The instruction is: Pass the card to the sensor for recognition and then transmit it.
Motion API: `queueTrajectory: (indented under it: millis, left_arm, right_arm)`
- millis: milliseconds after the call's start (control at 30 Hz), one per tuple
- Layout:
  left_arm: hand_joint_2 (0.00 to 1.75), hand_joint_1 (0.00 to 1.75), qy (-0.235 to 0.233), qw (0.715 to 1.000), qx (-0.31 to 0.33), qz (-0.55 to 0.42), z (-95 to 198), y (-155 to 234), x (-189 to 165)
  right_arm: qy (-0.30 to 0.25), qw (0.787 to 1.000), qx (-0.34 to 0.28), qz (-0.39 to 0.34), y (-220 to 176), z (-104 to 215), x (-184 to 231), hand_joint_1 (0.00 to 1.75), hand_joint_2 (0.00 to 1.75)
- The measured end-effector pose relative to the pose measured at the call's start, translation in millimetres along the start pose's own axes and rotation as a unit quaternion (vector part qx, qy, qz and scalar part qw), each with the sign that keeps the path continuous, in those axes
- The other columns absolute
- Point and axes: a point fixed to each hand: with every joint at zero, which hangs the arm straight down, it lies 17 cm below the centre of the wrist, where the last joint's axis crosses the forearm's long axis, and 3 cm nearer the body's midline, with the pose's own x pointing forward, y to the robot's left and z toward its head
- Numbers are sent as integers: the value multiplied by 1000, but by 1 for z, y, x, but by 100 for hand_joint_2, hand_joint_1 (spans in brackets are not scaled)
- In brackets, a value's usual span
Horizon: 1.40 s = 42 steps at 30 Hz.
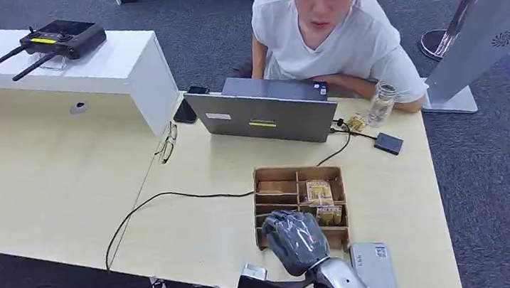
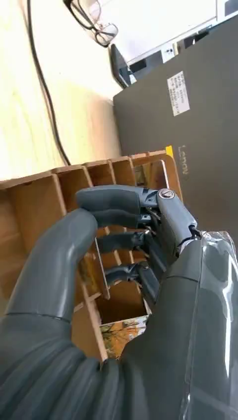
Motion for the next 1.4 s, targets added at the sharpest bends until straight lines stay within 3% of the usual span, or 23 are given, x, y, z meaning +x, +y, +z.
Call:
queueTrajectory:
  millis: [567,933,967,1133,1400]
  left_arm:
    - [0,0,-10,1000,-1,6,0,0,4]
    - [0,0,-32,999,7,18,0,3,12]
    - [0,0,-32,999,7,18,0,2,12]
    - [0,0,-28,1000,-1,13,0,-1,9]
    - [0,0,-14,1000,-15,-8,1,-7,4]
  right_arm:
    - [-29,999,-25,-18,-8,1,13,175,175]
    - [-97,983,-144,-61,-85,2,64,175,175]
    - [-99,981,-152,-68,-93,2,67,0,175]
    - [-98,980,-156,-70,-109,3,67,0,175]
    - [-76,992,-95,-41,-69,4,48,0,175]
